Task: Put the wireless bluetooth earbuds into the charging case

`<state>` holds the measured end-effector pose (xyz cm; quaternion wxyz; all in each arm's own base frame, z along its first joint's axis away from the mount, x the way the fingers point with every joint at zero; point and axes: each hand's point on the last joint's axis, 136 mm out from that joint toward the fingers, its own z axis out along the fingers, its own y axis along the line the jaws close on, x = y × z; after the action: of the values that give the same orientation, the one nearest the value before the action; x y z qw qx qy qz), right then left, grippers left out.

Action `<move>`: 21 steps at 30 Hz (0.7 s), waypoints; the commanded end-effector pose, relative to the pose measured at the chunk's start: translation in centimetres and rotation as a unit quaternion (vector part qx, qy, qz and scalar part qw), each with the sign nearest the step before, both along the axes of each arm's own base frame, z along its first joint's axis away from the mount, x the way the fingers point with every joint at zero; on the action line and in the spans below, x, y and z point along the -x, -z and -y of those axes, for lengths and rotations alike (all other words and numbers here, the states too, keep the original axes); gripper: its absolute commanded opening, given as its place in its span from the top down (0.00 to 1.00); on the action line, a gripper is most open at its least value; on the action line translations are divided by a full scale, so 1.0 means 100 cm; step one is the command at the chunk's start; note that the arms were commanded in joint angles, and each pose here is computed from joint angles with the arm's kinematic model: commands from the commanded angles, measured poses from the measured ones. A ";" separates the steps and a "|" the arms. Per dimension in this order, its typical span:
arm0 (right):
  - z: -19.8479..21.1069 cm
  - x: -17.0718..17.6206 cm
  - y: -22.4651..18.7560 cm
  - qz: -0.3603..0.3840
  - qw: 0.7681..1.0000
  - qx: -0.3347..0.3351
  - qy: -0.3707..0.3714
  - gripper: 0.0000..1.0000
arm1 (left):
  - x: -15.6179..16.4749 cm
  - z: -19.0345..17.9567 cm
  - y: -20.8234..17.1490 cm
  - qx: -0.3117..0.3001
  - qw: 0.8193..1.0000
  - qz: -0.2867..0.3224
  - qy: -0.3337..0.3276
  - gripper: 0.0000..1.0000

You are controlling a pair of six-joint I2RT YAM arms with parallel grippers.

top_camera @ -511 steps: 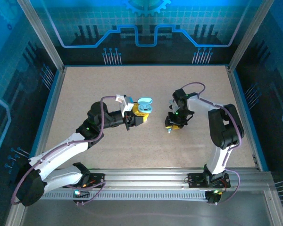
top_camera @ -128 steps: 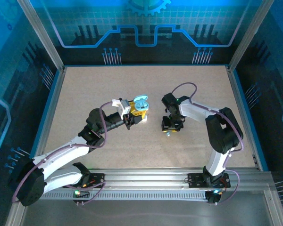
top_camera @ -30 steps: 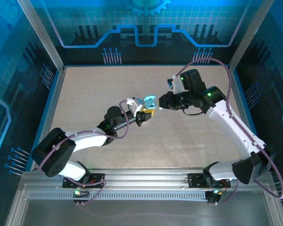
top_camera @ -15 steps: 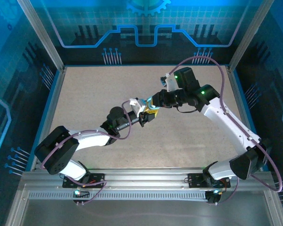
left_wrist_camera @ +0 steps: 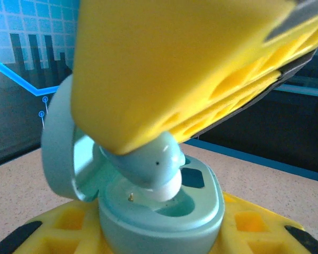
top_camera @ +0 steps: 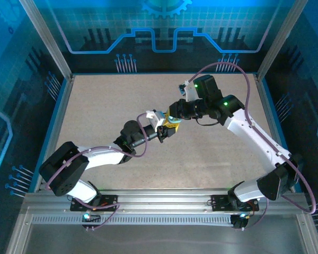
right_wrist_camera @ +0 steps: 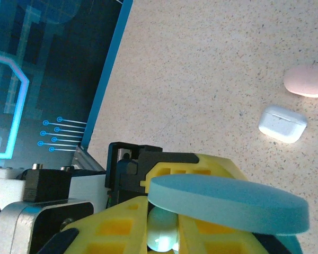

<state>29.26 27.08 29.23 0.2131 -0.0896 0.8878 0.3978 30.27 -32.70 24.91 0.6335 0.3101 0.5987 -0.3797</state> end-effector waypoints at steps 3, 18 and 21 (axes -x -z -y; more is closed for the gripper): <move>0.000 0.000 0.007 0.004 1.000 0.014 0.005 0.81 | -0.001 0.002 -0.031 0.042 0.999 0.030 -0.003 0.63; -0.005 0.013 0.010 -0.012 1.000 0.005 -0.018 0.80 | -0.006 -0.002 -0.039 0.058 0.997 0.038 -0.024 0.63; -0.005 0.013 0.012 -0.014 1.000 0.011 -0.018 0.78 | -0.006 -0.002 -0.039 0.058 0.997 0.038 -0.023 0.63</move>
<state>29.09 27.31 28.75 0.2100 -0.0924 0.8887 0.3969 30.84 -32.44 25.35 0.6444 0.2883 0.5989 -0.3783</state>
